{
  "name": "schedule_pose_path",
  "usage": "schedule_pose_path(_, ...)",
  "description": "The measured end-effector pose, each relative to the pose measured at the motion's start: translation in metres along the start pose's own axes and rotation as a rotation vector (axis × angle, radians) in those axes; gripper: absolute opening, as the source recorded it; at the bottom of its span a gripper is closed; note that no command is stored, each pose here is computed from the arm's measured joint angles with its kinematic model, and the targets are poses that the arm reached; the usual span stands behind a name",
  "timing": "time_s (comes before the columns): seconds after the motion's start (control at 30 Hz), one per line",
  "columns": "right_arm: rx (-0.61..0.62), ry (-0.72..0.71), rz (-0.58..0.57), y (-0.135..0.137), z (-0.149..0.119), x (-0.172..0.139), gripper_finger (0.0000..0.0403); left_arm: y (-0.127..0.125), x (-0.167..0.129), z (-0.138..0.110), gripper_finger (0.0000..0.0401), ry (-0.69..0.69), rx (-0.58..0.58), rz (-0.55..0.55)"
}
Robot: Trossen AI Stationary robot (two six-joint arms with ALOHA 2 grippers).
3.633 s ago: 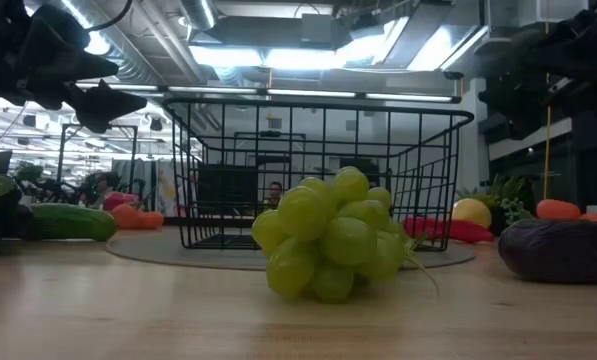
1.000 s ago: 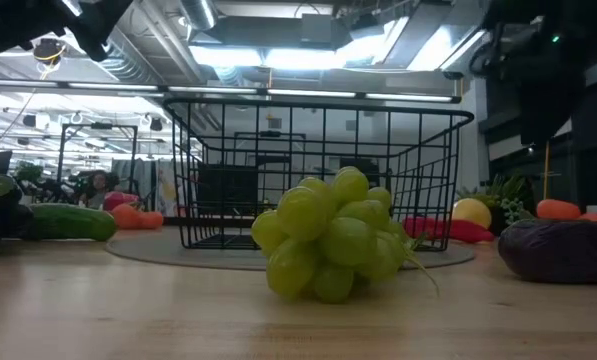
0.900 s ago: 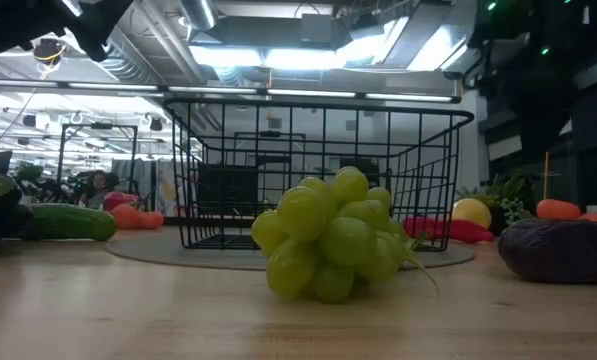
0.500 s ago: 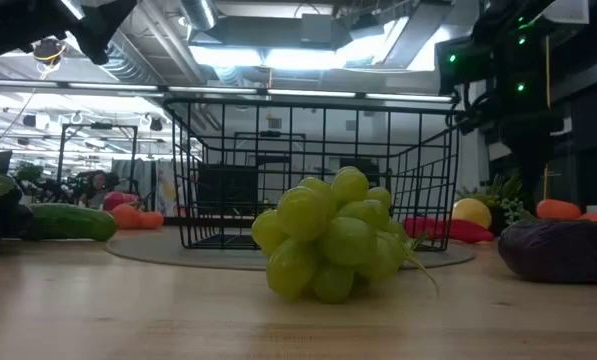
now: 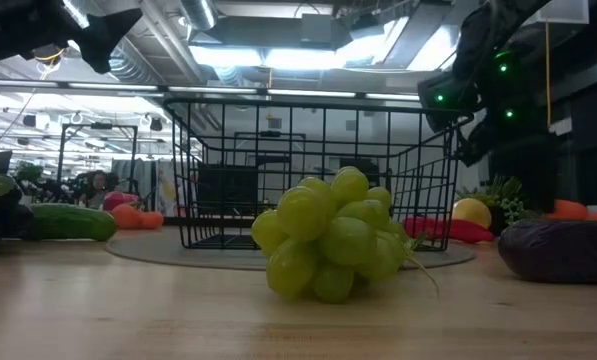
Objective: Build produce basket
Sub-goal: Put the orange tangerine into the wire basket
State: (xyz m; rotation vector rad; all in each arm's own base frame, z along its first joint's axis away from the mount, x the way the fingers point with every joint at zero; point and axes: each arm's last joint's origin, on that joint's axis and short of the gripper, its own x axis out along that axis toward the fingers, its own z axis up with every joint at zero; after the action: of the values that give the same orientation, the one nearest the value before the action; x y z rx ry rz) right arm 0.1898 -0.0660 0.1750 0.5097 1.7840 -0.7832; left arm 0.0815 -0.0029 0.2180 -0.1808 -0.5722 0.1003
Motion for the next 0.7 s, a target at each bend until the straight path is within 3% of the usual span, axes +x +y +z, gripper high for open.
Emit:
schedule_pose_path(0.23, 0.124, 0.072, -0.016, -0.002, -0.007, 0.001, 0.0307, 0.000, 0.000, -0.001, 0.0315, 0.007, 0.002, 0.000)
schedule_pose_path(0.7, 0.161, 0.055, -0.020, 0.004, -0.015, 0.033, 0.0307, 0.000, 0.000, -0.003, 0.0315, 0.026, 0.007, 0.002)
